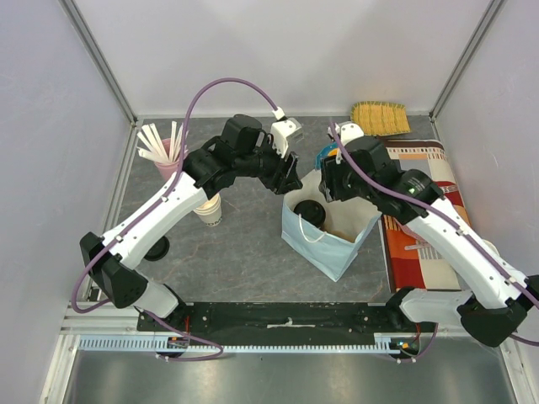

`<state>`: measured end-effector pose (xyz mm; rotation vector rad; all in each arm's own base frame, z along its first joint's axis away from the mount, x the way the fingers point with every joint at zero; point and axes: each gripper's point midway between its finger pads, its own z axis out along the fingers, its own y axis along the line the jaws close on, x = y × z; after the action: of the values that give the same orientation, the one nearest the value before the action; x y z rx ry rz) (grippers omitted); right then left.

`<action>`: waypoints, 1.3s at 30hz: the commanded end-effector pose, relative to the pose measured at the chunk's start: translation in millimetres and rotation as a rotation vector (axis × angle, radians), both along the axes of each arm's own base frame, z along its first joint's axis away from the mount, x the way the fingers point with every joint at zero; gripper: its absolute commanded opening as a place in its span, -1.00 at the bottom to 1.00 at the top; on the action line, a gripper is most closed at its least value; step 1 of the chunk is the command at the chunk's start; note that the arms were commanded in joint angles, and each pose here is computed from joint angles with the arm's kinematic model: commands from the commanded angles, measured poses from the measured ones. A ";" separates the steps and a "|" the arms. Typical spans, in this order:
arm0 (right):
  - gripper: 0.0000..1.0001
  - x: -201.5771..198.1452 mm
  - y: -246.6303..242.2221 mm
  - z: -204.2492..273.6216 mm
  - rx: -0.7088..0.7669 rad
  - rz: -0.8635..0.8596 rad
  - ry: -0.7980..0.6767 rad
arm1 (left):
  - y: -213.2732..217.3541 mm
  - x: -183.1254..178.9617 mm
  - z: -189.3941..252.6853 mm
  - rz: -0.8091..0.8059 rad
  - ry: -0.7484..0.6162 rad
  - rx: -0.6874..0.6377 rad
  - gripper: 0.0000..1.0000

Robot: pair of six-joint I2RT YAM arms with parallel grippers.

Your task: Pack the takeout coffee

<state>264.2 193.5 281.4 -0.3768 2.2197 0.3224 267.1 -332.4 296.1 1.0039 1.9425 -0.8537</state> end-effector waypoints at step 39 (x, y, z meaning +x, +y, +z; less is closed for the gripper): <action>0.23 6.2 18.8 166.8 0.350 -0.009 -0.269 | 340.2 228.9 13.5 0.867 -0.195 0.302 0.18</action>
<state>269.2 211.2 425.5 -0.2467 1.9191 0.5692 508.1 10.8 308.5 0.2198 2.0884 0.0287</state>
